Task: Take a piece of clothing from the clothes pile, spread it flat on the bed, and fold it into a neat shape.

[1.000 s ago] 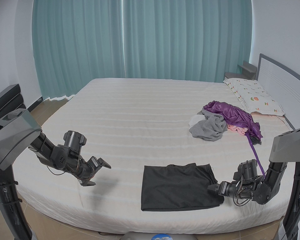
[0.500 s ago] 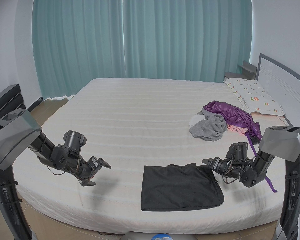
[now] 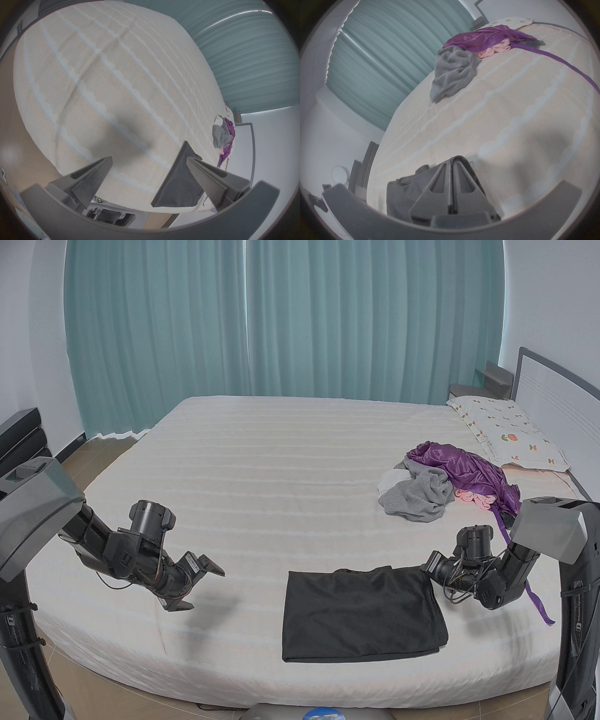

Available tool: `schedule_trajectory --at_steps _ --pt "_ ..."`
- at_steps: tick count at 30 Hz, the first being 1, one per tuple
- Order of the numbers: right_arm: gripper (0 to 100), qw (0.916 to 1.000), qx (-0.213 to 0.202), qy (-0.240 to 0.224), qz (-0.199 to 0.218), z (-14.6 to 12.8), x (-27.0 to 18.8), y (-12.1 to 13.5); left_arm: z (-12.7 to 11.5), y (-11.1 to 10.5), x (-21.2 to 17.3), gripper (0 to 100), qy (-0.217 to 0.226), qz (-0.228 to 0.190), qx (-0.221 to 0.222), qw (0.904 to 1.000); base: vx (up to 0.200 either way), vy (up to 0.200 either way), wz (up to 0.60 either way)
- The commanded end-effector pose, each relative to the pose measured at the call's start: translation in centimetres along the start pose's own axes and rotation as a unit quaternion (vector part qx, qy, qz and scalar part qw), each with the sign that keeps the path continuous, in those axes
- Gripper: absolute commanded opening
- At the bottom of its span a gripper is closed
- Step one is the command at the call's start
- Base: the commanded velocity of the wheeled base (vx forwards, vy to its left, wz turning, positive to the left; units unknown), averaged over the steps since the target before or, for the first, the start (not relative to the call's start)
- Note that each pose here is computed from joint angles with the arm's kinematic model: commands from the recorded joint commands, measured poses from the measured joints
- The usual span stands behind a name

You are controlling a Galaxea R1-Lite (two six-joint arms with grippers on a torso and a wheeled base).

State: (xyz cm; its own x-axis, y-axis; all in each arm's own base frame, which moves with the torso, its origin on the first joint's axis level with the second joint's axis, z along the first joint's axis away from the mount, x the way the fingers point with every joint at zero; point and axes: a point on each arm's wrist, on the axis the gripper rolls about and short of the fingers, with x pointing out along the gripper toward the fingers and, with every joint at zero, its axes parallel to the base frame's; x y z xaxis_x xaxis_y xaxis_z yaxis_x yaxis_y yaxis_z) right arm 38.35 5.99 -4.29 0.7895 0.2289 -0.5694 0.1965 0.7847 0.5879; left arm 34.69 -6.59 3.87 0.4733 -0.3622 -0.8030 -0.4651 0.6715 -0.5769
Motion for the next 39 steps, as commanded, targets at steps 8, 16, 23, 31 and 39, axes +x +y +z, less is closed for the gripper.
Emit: schedule_trajectory --at_steps 8,16,23,31,39 --pt "0 0.999 0.043 -0.014 -0.008 1.0 0.1 -1.1 -1.6 -5.0 6.4 100 -0.075 0.012 0.072 0.9945 0.0 0.0 0.0" --pt "0 0.9978 0.064 -0.016 -0.003 1.0 0.5 -1.0 -4.1 -8.4 10.1 100 -0.066 -0.017 0.13 0.9891 0.0 0.0 0.0" --pt "0 0.9971 0.074 -0.018 -0.002 0.9 0.5 -0.9 -6.0 -10.2 12.8 100 -0.071 -0.028 0.155 0.985 0.0 0.0 0.0" --pt "0 0.9971 0.073 -0.021 0.002 0.7 0.5 -0.9 -7.1 -11.4 15.5 100 -0.106 -0.024 0.168 0.9798 0.0 0.0 0.0" --pt "0 0.9972 0.071 -0.023 0.002 0.6 0.7 -1.0 -6.9 -11.9 16.0 100 -0.118 -0.015 0.166 0.9789 0.0 0.0 0.0"
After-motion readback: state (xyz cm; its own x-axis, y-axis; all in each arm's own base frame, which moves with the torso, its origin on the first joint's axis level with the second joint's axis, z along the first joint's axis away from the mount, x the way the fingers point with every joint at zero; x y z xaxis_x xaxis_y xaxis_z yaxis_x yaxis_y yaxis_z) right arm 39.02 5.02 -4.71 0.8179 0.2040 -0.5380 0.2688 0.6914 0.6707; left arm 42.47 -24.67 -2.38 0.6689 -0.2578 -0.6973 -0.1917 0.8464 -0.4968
